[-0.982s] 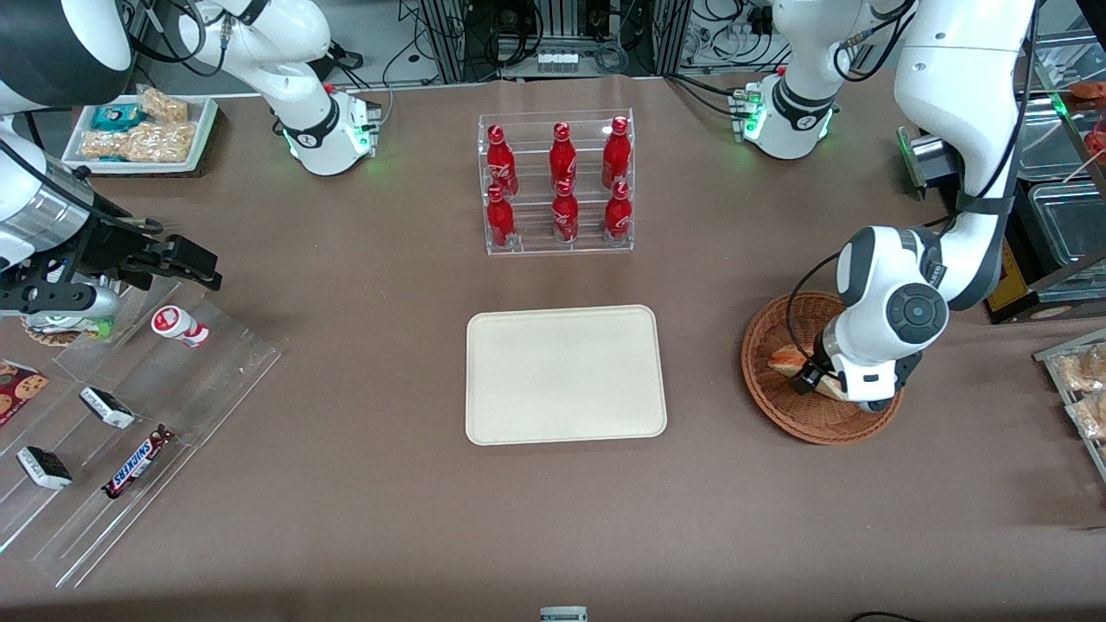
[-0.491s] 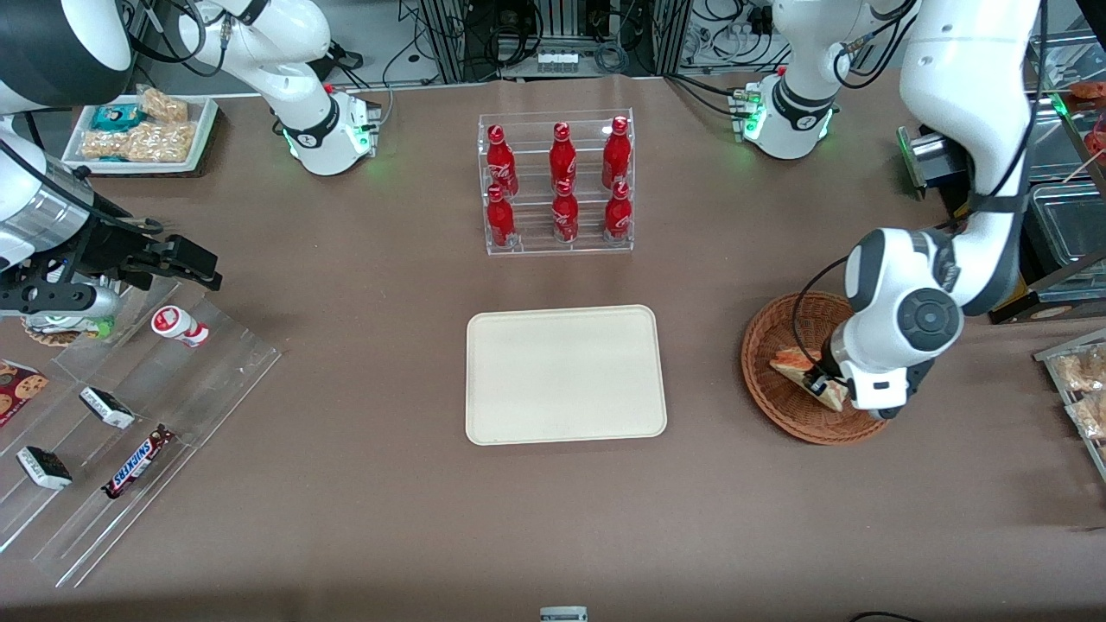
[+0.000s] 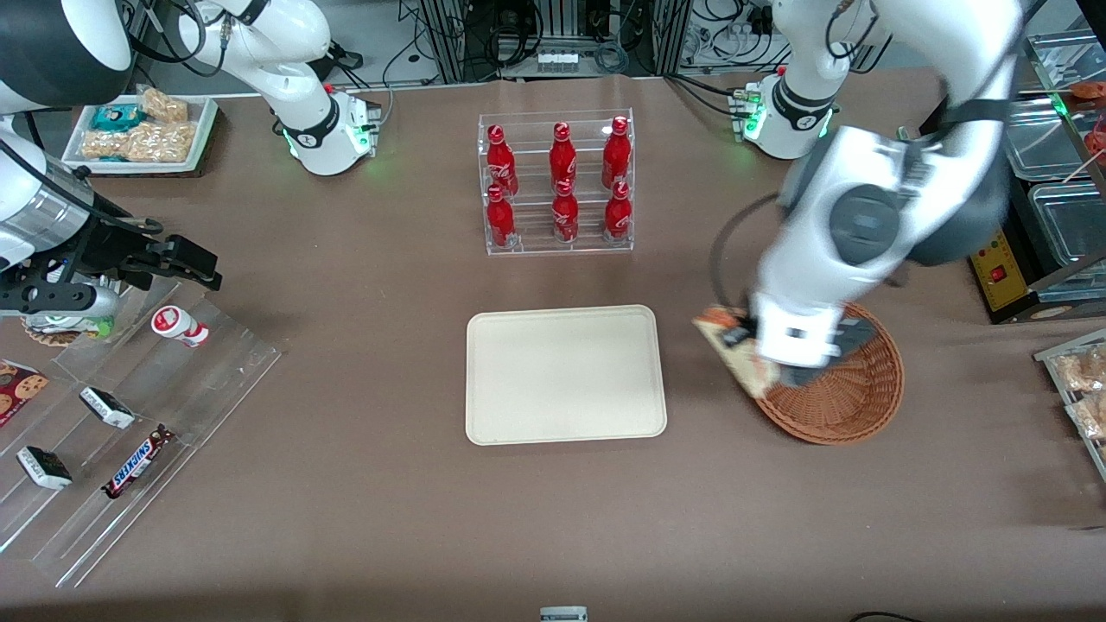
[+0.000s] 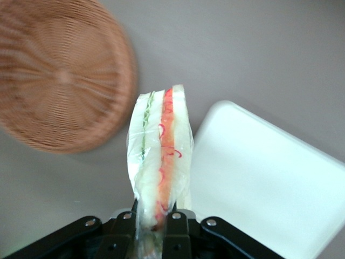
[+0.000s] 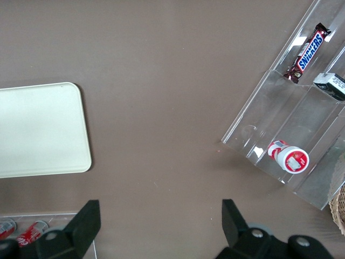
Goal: Place sandwich from basket to tray
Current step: 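Lift the sandwich and carry it with the left gripper over the cream tray, then lower the sandwich onto the tray and open the left gripper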
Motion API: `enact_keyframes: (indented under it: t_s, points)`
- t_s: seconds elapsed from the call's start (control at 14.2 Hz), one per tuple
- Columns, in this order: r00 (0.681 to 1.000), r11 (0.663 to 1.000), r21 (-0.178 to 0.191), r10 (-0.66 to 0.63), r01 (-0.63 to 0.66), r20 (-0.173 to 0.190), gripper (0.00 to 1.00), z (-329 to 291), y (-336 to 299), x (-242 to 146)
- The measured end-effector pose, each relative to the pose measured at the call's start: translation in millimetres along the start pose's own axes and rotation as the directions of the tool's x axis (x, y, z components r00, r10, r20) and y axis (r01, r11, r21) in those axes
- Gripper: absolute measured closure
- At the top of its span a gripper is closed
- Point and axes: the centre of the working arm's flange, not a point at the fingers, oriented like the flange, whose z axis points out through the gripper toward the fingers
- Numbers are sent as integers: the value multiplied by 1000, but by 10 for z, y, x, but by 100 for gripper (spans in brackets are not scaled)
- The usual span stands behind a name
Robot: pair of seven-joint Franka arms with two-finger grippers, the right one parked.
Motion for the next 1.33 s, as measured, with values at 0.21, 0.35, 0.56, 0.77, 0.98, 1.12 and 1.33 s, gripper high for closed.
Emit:
enact_keyframes:
  t_s: [0.21, 0.35, 0.56, 0.77, 0.98, 1.12, 1.33]
  points:
    - [977, 981, 0, 192, -193, -90, 85, 585, 741, -670]
    - [956, 962, -2, 270, -273, -116, 85, 1054, 1025, -917]
    - [923, 935, -9, 348, -354, -166, 85, 1625, 1228, -1006]
    - [899, 914, -30, 392, -405, -192, 85, 1881, 1353, -1112]
    - [875, 891, -16, 442, -454, -198, 71, 1963, 1417, -1271]
    - [863, 883, -7, 458, -470, -213, 51, 1945, 1442, -1313]
    - [887, 913, 2, 397, -408, -238, 19, 1642, 1394, -1067]
